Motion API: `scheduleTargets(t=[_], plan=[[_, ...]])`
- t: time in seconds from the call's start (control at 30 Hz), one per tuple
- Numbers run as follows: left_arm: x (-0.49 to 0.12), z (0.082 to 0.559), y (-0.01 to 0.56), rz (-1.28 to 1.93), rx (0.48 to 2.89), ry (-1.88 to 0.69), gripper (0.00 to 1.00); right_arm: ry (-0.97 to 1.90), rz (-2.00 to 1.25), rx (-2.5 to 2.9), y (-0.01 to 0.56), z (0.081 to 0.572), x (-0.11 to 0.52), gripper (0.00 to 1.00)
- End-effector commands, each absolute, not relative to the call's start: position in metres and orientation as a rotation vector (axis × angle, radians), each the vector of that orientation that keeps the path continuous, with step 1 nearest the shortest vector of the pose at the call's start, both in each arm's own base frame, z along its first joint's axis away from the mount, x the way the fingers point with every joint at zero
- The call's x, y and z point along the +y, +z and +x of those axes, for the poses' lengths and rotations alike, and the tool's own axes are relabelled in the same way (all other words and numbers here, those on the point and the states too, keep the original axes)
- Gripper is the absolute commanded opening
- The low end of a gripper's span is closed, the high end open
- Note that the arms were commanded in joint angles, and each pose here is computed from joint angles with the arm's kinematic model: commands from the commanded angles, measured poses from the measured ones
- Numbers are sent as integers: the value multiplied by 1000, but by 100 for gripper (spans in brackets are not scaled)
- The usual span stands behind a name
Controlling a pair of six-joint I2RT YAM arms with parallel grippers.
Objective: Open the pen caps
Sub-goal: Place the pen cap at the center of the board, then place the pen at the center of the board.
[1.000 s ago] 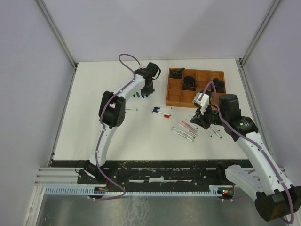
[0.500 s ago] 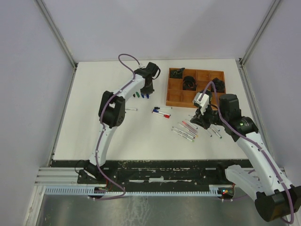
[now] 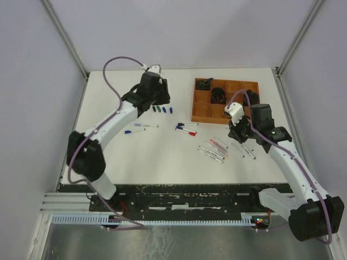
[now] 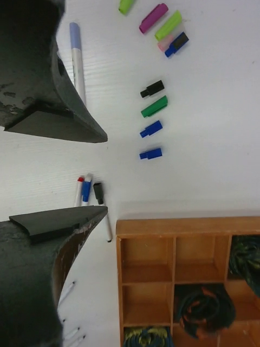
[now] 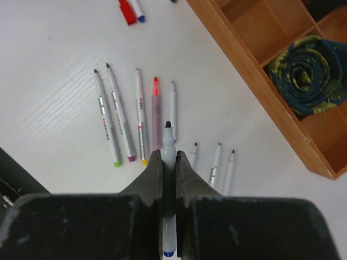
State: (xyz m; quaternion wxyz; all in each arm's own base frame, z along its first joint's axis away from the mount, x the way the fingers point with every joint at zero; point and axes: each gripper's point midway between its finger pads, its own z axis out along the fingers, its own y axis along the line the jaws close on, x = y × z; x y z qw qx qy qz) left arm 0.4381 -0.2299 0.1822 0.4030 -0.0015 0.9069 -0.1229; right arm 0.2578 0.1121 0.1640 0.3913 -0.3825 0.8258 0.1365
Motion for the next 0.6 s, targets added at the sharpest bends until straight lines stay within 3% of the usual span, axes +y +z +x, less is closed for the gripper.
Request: scheduleTargets(t=[0.0,0.17,0.57], plan=[[-221,428,229,101,1955,-403,62,193,-852,2154,171,283,79,1],[-181,409,220,35,1871,-280,77,51,-837,2256,147,294,42,1],[-188,390,228,136,1806,-326,82,7,-741,2529,94,296,-18,2]])
